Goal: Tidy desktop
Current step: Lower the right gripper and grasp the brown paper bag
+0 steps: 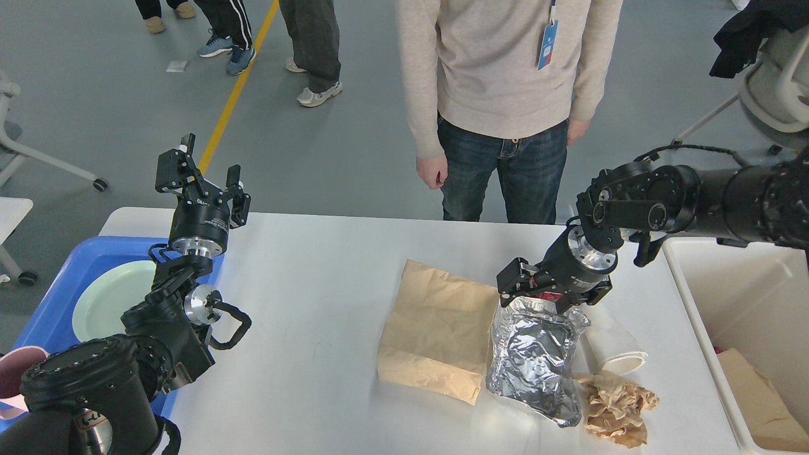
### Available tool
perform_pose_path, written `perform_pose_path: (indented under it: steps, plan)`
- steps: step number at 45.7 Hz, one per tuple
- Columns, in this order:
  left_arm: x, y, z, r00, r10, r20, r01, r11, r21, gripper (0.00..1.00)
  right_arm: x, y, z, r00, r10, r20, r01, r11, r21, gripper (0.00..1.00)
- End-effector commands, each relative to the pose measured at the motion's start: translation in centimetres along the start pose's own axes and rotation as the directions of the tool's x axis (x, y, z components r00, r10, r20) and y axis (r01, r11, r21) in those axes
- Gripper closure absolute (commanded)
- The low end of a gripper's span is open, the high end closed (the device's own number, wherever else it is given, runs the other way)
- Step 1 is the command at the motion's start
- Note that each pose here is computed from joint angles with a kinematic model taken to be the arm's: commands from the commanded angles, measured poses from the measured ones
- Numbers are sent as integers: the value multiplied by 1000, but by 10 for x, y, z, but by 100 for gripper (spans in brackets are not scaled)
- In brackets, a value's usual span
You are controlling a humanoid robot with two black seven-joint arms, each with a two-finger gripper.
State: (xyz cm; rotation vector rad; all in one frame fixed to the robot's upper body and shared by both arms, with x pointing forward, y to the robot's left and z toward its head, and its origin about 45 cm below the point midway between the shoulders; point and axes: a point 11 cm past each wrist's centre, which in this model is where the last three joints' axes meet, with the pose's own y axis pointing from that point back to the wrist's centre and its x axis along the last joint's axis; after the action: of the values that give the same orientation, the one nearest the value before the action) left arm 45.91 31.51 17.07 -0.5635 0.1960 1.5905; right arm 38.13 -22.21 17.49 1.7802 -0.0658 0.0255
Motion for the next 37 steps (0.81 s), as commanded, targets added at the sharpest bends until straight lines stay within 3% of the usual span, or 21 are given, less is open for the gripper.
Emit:
perform_pose_path:
  steps: [1,20,24,26,34,37]
  plan:
    - [0,0,0,1000,-2,0,2,1000,0,3,-7,-24,-2,999,21,41,-23,998,50,0]
    - [0,0,0,1000,0,0,0,1000,0,3,-25,-77,-29,995,77,60,-84,989,120,0]
    - [0,0,0,1000,0,0,0,1000,0,3,-29,-83,-34,995,74,69,-83,987,135,5]
    - [0,0,0,1000,0,0,0,1000,0,3,-31,-85,-34,995,70,71,-79,987,137,20]
    - [0,0,0,1000,0,0,0,1000,0,3,-35,-86,-34,997,49,67,-57,990,128,100]
    - [0,0,0,1000,0,0,0,1000,0,3,-36,-86,-34,997,42,68,-51,990,128,100]
